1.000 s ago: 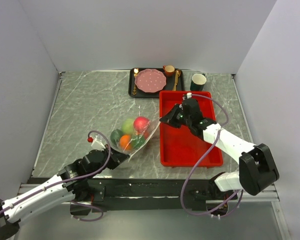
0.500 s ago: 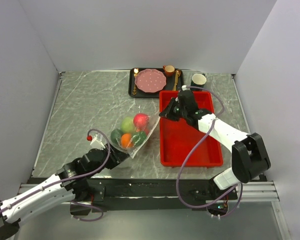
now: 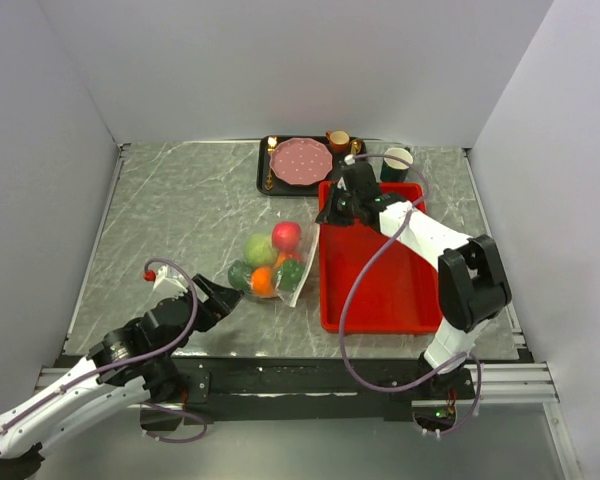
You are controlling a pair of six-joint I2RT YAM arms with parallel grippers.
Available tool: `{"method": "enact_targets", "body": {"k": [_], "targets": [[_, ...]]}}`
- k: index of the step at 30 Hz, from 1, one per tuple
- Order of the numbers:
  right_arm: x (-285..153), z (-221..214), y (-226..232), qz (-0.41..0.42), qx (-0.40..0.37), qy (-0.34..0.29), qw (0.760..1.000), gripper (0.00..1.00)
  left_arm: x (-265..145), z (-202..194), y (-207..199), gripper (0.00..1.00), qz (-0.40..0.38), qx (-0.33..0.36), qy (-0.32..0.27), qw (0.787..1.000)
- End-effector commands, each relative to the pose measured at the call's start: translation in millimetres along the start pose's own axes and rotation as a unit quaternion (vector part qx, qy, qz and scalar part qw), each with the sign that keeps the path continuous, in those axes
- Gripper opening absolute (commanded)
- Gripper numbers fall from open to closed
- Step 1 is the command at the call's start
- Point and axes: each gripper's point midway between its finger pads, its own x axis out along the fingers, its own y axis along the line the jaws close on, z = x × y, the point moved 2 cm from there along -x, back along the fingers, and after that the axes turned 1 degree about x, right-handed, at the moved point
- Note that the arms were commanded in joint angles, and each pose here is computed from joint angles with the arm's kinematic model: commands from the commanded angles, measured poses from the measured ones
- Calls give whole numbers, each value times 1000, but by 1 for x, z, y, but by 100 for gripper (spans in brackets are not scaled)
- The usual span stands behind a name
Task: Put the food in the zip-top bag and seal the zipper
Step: Adjust the zipper food storage bag at the center of the board.
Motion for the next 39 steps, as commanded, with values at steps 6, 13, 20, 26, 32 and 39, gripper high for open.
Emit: {"method": "enact_targets", "body": {"k": [6, 13, 20, 26, 32, 39], "targets": [[15, -14, 72, 77, -91, 53, 991, 9, -4, 26, -28, 92, -20, -23, -48, 998], [22, -38, 99, 112, -129, 84, 982, 25, 6, 16, -37, 94, -24, -7, -25, 999], [-18, 8, 54, -5, -96, -32, 995, 84, 13, 17, -51, 96, -35, 13, -23, 999], [-63, 10, 30, 2, -42, -78, 996, 79, 23, 20, -64, 96, -39, 25, -27, 999], [-88, -37, 95, 180, -35, -30, 983, 59, 30, 35, -73, 95, -30, 32, -46, 998], [-56, -107, 132, 235, -59, 76, 967, 44, 18, 59, -65, 96, -10, 26, -90, 996]]}}
